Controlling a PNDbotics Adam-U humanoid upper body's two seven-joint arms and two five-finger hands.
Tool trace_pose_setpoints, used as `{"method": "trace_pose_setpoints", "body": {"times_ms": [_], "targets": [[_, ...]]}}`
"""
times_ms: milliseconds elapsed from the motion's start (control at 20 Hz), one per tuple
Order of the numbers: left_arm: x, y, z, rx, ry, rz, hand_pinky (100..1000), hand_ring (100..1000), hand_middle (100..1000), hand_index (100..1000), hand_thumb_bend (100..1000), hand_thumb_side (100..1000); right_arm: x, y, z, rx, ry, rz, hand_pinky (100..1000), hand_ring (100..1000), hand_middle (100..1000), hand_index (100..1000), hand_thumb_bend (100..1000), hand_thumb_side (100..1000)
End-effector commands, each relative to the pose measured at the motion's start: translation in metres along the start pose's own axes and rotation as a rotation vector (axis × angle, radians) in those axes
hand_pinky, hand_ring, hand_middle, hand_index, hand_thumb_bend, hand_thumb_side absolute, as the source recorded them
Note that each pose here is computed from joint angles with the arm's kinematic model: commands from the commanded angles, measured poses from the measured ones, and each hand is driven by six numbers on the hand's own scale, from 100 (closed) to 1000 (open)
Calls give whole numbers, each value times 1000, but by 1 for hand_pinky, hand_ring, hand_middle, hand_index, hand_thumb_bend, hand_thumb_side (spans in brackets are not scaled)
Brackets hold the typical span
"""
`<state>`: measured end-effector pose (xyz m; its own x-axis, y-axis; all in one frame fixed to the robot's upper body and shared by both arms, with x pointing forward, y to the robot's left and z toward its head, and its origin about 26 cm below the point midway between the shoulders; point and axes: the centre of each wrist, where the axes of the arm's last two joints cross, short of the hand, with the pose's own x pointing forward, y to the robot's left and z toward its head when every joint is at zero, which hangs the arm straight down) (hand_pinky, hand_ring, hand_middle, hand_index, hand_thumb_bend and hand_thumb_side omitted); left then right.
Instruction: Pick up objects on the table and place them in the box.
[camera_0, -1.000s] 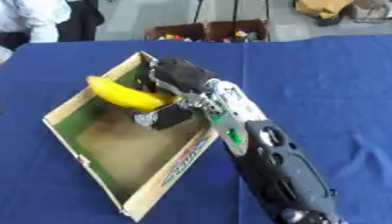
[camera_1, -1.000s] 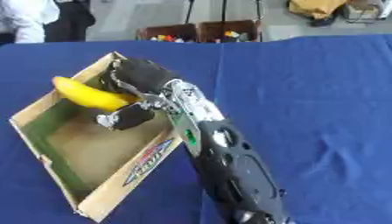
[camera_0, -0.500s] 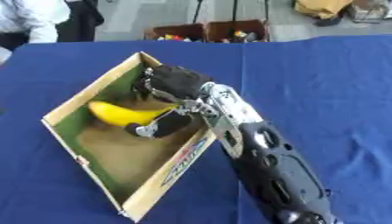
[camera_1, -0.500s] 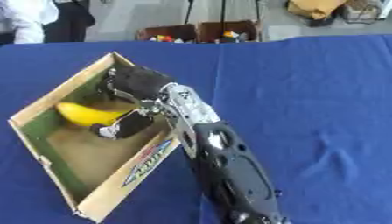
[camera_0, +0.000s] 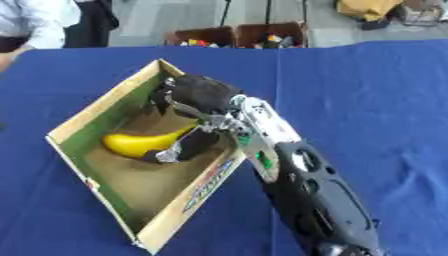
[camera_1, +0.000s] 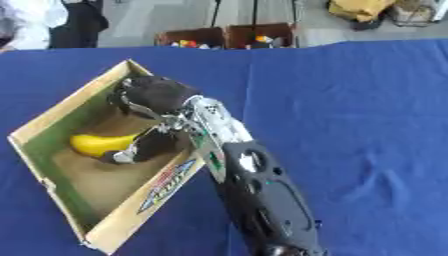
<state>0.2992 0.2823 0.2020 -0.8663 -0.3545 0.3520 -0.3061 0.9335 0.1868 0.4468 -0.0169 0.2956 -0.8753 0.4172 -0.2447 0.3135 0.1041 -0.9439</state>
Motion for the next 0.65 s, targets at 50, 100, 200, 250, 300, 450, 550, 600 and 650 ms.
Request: {"method": "trace_pose_setpoints", "body": {"times_ms": [50, 100, 200, 250, 300, 450, 550, 600, 650], "targets": [[5, 2, -4, -2, -20, 0, 687, 718, 836, 885, 100, 864, 8, -20, -5, -87, -18, -11, 565, 631, 510, 725, 531, 625], [5, 2, -4, -1, -20, 0, 687, 718, 836, 884, 100, 864, 9, -24, -4, -106, -16, -17, 566, 628, 506, 723, 537, 631], [5, 2, -4, 0, -20, -1, 687, 718, 836, 884, 100, 863, 10, -32, -1, -150, -11, -31, 567, 624, 500, 720, 550, 640], [5, 2, -4, 0, -20, -2, 687, 718, 836, 884, 100, 863, 10, -37, 1, -172, -7, -39, 568, 623, 498, 719, 558, 647], [5, 2, -4, 1, -21, -3, 687, 718, 835, 884, 100, 863, 10, -42, 4, -196, -2, -48, 571, 620, 497, 718, 471, 742], [5, 3, -4, 4, -20, -5, 687, 717, 836, 884, 100, 862, 10, -58, 16, -275, 16, -82, 581, 613, 483, 712, 596, 671], [4, 3, -3, 7, -20, -7, 687, 717, 836, 884, 100, 862, 10, -72, 27, -335, 32, -105, 583, 613, 483, 710, 600, 687], [4, 3, -3, 8, -20, -8, 688, 717, 836, 884, 100, 862, 9, -80, 34, -369, 42, -111, 582, 613, 484, 709, 599, 693], [4, 4, -3, 9, -20, -9, 688, 717, 835, 884, 100, 861, 9, -86, 40, -398, 50, -116, 581, 614, 486, 708, 593, 704]]}}
